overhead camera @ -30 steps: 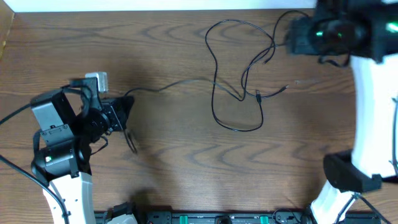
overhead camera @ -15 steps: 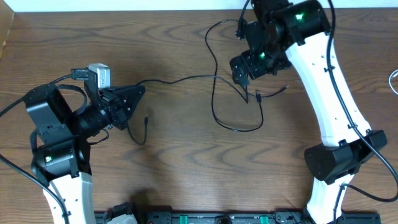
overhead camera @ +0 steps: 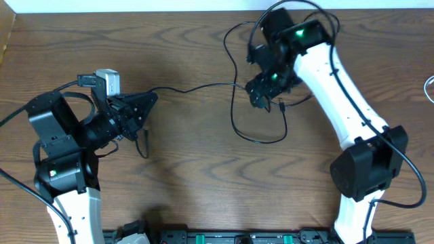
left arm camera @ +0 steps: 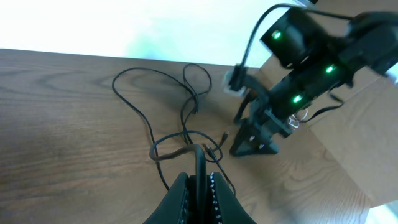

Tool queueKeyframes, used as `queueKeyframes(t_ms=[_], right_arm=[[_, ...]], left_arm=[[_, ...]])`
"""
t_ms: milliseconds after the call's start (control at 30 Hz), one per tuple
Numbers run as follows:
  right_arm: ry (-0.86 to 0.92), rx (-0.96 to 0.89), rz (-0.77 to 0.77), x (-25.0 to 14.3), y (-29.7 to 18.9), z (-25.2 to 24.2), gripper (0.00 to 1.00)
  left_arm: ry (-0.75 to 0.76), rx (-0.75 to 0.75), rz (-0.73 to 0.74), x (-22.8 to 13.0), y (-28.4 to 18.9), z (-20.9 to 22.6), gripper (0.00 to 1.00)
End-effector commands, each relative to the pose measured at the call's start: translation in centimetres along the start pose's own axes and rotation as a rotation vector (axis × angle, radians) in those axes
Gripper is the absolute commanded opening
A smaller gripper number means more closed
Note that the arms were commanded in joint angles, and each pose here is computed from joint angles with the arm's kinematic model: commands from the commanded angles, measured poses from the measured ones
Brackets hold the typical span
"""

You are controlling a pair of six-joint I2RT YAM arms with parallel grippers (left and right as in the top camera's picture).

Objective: Untangle cables

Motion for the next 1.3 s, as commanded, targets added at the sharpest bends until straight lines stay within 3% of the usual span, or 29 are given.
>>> queueKeyframes(t_ms=[0,200,300,333,400,467,500,600,667,700,767,867,1033,1267], right_arm=[[-0.130,0.020,0.021,0.1,2.2,1.4,0.99],[-0.188,0.012,-0.003,0.7,5.1,2.1,0.95],[-0.192,0.002,-0.023,1.1,5.9,1.9,0.81],[-0.190,-0.003,-0.033,1.2,6.2,1.8,0.74],[-0.193,-0.012,-0.052,1.6,6.3,1.6,0.46],[-0.176,-0.027,-0.070,2.0,6.3,1.2,0.04],[-0.158,-0.038,-0.077,2.2,6.3,1.0,0.01],[-0.055,-0.135,-0.088,2.7,5.8,-0.8,0.01],[0.036,-0.252,-0.080,2.8,4.9,-2.6,0.01],[0.086,-0.327,-0.080,2.8,3.9,-3.8,0.01],[0.143,-0.443,-0.090,2.9,1.4,-5.5,0.01],[0.242,-0.617,-0.143,2.8,-4.4,-8.2,0.01],[0.522,-0.832,-0.351,1.0,-16.2,-12.4,0.01],[0.840,-0.802,-0.552,-4.0,-22.6,-16.6,0.01]], left_arm=[[0.018,-0.003,-0.004,0.1,-0.1,-0.1,0.09],[0.018,-0.003,-0.004,0.1,-0.1,-0.1,0.10],[0.016,-0.003,-0.003,0.0,-0.1,-0.1,0.09],[0.015,-0.003,-0.003,0.0,-0.1,-0.1,0.09],[0.014,-0.003,-0.002,0.0,-0.1,-0.1,0.09],[0.014,-0.003,-0.002,0.0,-0.1,-0.1,0.09],[0.008,-0.003,-0.002,0.0,-0.1,-0.1,0.09],[-0.006,-0.002,0.001,-0.1,-0.1,-0.1,0.10],[-0.020,0.000,0.009,-0.3,-0.1,0.0,0.17],[-0.028,0.002,0.013,-0.4,-0.1,0.1,0.29],[-0.044,0.005,0.022,-0.7,-0.1,0.2,0.42],[-0.085,0.082,0.030,-1.3,-0.1,1.4,0.52],[-0.151,0.263,0.065,-2.8,-0.6,4.3,0.54],[-0.170,0.282,0.104,-4.0,-0.4,5.2,0.54]])
Point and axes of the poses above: each gripper's point midway between its finger pads, its own y axis out along the fingers, its own z axis along the line the jaws close on, x = y × z, the point moved 2 cm from there along -y, back along the fingers, and after that the axes turned 13 degrees about -y, right-handed, at the moved point
